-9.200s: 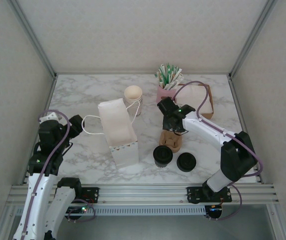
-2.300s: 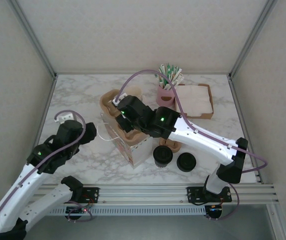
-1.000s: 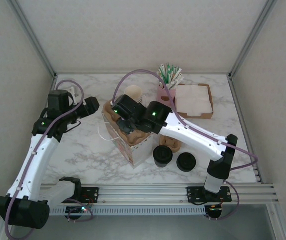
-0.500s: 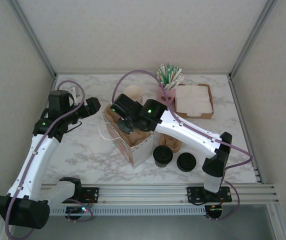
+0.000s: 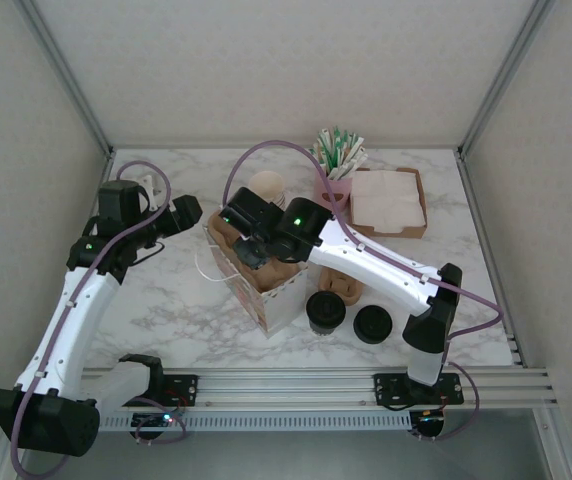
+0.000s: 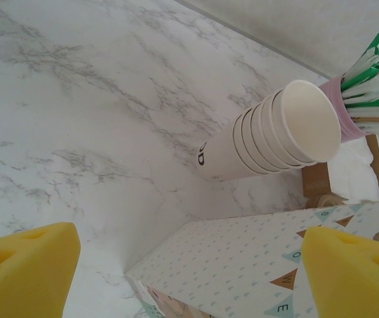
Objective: Pack the takeout coffee
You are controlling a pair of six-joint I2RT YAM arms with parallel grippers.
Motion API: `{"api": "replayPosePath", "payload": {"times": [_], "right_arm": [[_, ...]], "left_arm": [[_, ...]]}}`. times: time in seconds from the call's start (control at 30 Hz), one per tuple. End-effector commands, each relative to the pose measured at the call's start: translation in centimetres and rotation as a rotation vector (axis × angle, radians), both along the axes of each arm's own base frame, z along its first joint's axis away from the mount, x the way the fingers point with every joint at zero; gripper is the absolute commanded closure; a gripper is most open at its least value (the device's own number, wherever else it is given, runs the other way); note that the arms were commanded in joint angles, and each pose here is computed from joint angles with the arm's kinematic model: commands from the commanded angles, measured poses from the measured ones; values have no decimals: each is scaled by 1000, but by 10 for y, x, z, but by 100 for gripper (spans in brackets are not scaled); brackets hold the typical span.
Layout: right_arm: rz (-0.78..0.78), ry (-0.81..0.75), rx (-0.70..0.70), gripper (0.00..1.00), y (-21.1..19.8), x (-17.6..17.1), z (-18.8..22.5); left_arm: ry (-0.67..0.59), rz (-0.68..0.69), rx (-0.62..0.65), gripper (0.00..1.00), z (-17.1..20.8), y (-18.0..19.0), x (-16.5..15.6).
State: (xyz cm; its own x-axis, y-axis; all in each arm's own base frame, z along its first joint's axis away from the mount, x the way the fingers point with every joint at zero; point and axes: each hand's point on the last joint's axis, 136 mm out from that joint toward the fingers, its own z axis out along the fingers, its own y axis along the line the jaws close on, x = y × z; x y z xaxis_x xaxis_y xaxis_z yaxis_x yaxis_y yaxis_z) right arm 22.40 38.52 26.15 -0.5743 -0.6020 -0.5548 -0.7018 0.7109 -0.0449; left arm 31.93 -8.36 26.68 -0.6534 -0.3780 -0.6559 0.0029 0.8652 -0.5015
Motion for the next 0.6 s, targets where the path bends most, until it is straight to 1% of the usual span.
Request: {"api": "replayPosePath", "payload": {"times": [0.0, 0.2, 0.57], "right_arm": [[-17, 32, -22, 72, -2, 0, -6], [-25, 51, -53, 72, -5, -1, -16], [-28, 78, -60, 73, -6, -5, -23]], "left_arm": [[2, -28, -11, 13, -3, -3, 0], [11, -48, -23, 13, -5, -8, 0], [21, -63, -31, 13, -7, -11, 0]]}}
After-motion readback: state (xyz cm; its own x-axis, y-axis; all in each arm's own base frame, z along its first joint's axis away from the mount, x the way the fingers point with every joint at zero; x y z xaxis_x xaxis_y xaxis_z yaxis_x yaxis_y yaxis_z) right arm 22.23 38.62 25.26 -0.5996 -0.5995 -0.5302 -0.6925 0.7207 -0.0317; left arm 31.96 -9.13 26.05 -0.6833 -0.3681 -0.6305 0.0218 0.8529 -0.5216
